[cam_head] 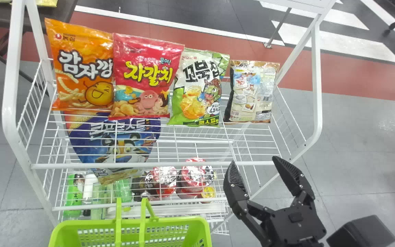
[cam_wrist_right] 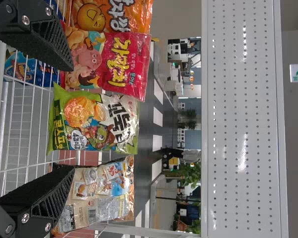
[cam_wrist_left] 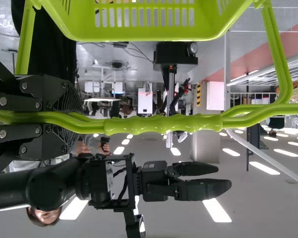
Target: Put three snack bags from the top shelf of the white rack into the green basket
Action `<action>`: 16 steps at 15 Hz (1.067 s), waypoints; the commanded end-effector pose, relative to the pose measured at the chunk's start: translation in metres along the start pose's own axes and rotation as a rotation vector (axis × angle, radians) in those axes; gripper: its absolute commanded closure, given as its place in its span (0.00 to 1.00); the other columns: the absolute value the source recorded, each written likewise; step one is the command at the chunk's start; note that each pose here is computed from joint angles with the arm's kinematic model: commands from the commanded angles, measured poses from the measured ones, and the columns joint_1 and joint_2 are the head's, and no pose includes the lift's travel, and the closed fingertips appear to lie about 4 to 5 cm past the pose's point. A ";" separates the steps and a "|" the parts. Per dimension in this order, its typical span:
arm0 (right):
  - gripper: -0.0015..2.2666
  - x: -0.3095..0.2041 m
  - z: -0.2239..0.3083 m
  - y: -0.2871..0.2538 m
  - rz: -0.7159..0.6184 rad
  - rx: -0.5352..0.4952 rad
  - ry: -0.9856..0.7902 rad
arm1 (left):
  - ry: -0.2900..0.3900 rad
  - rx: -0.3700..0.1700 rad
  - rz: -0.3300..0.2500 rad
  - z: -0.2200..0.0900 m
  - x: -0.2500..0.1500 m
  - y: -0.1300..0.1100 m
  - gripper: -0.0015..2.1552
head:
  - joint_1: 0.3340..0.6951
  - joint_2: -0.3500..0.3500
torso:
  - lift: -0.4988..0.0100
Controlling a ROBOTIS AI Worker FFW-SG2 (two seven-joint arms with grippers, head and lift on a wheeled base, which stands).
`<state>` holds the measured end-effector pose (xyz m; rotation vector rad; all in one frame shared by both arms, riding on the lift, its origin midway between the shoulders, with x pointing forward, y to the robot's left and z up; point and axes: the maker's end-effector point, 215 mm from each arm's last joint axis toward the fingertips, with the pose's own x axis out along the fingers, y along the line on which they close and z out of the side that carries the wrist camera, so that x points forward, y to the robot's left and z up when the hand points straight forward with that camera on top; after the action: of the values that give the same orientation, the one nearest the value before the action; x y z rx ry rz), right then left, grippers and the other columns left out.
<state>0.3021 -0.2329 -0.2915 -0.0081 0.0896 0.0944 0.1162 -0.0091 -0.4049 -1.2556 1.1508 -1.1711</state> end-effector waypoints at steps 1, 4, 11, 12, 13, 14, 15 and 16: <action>0.05 0.000 0.000 0.000 -0.001 0.006 0.000 | -0.002 0.000 0.000 0.000 0.000 0.000 1.00 | 1.00 0.00 | 0.98; 0.05 0.000 0.000 0.000 -0.002 0.007 0.000 | -0.002 -0.001 -0.002 -0.001 0.000 0.000 1.00 | 1.00 0.00 | 0.98; 0.05 0.003 -0.002 0.001 0.006 0.019 -0.001 | -0.007 -0.003 -0.007 -0.001 -0.001 -0.001 1.00 | 1.00 0.00 | 0.98; 0.05 0.006 -0.002 0.001 0.007 0.019 -0.002 | -0.007 -0.003 -0.007 -0.001 -0.001 -0.001 1.00 | 1.00 0.00 | 0.98; 0.05 0.013 -0.005 0.000 0.006 0.019 -0.002 | -0.006 -0.002 -0.008 -0.001 -0.001 -0.002 1.00 | 1.00 0.00 | 0.98; 0.05 0.026 -0.012 0.000 0.018 0.023 0.010 | -0.002 -0.001 -0.009 -0.002 0.001 -0.002 1.00 | 1.00 0.00 | 0.98; 0.05 0.041 -0.025 0.000 0.029 0.029 0.043 | 0.003 0.002 -0.007 -0.002 0.002 -0.002 1.00 | 1.00 0.00 | 0.98; 0.05 0.061 -0.031 -0.002 0.029 0.027 0.054 | 0.005 0.005 0.000 -0.002 0.002 -0.001 1.00 | 1.00 0.00 | 0.98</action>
<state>0.3350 -0.2288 -0.3140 0.0176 0.1190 0.1215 0.1141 -0.0107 -0.4036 -1.2573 1.1490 -1.1747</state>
